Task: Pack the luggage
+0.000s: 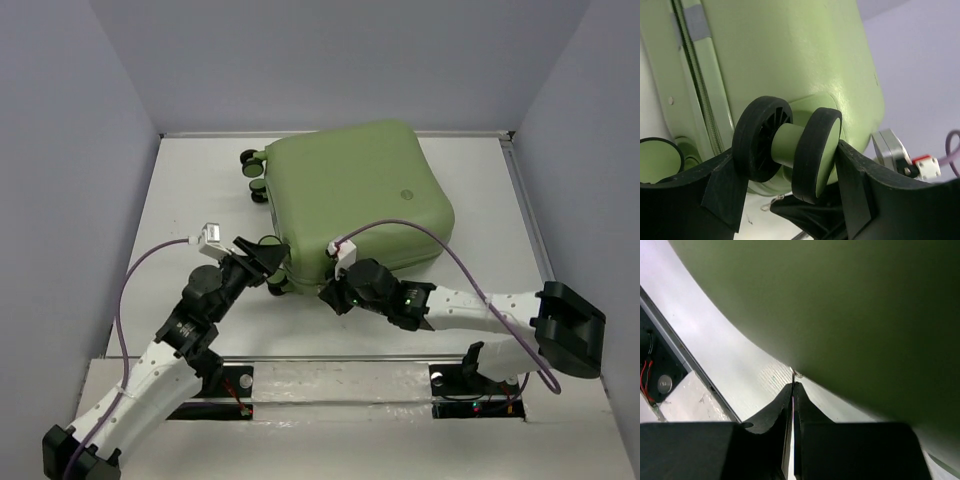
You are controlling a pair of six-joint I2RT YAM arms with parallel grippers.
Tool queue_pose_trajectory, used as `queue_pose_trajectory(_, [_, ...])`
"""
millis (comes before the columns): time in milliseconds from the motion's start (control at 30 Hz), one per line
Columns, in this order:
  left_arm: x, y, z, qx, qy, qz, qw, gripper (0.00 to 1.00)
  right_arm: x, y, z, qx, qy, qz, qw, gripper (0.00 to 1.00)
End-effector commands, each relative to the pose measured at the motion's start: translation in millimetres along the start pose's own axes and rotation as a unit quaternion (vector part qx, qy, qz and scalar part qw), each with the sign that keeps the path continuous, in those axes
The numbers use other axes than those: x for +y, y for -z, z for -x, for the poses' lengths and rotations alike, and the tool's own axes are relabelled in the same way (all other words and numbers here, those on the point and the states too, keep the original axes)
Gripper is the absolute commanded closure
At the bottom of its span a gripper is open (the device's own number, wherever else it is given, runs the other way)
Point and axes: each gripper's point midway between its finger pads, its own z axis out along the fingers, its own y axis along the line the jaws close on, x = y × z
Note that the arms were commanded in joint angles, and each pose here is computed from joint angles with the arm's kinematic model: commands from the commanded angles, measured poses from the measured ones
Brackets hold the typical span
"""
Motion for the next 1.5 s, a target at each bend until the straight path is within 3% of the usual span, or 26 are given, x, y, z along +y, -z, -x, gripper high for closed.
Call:
queue_pose_trajectory(0, [-16.5, 6.3, -38.6, 0.052, -0.039, -0.046, 0.997, 0.94, 26.7, 9.2, 77.4, -0.114, -0.009, 0.071, 0.991, 0.93])
queue_pose_trajectory(133, [-40.4, 5.5, -52.6, 0.077, -0.054, -0.063, 0.994, 0.94, 73.4, -10.6, 73.3, -0.099, -0.006, 0.139, 0.985, 0.93])
queue_pose_trajectory(200, [-47.1, 8.0, -53.6, 0.087, -0.076, -0.065, 0.991, 0.94, 120.2, -8.7, 65.4, -0.091, 0.014, 0.196, 0.976, 0.93])
queue_pose_trajectory(300, [-65.1, 11.0, -49.6, 0.100, -0.102, -0.081, 0.986, 0.94, 140.9, -10.5, 52.6, -0.094, 0.021, 0.215, 0.972, 0.93])
queue_pose_trajectory(433, [-66.7, 9.4, -69.0, 0.146, -0.114, -0.091, 0.978, 0.94, 92.5, -0.5, 31.7, -0.112, -0.014, 0.149, 0.982, 0.93])
queue_pose_trajectory(600, [-84.7, 0.7, -87.7, 0.165, -0.105, -0.118, 0.973, 0.94, 34.5, 29.9, 35.5, -0.140, -0.051, 0.078, 0.986, 0.93])
queue_pose_trajectory(867, [-123.6, -28.8, -95.5, 0.177, -0.129, -0.156, 0.963, 0.94, -43.8, 83.4, -8.0, -0.102, -0.108, -0.075, 0.986, 0.93])
queue_pose_trajectory(900, [-124.2, -30.4, -97.3, 0.179, -0.130, -0.157, 0.962, 0.94, -46.8, 85.9, -13.4, -0.098, -0.118, -0.078, 0.985, 0.92])
queue_pose_trajectory(967, [-126.6, -34.0, -102.1, 0.187, -0.134, -0.164, 0.959, 0.94, -54.8, 87.2, -26.8, -0.091, -0.138, -0.086, 0.982, 0.70])
queue_pose_trajectory(1000, [-127.2, -35.9, -106.3, 0.194, -0.134, -0.168, 0.957, 0.94, -60.6, 86.6, -31.0, -0.091, -0.138, -0.099, 0.981, 0.54])
queue_pose_trajectory(1100, [-131.3, -36.9, -112.3, 0.205, -0.133, -0.180, 0.953, 0.94, -69.5, 83.5, -31.5, -0.091, -0.129, -0.123, 0.980, 0.42])
queue_pose_trajectory(1300, [-141.5, -40.8, -116.9, 0.211, -0.145, -0.192, 0.947, 0.94, -93.0, 70.6, -13.8, -0.107, -0.113, -0.165, 0.974, 0.39])
queue_pose_trajectory(1467, [-149.2, -37.9, -116.7, 0.216, -0.146, -0.202, 0.944, 0.94, -113.7, 62.1, 6.1, -0.160, -0.131, -0.171, 0.963, 0.39])
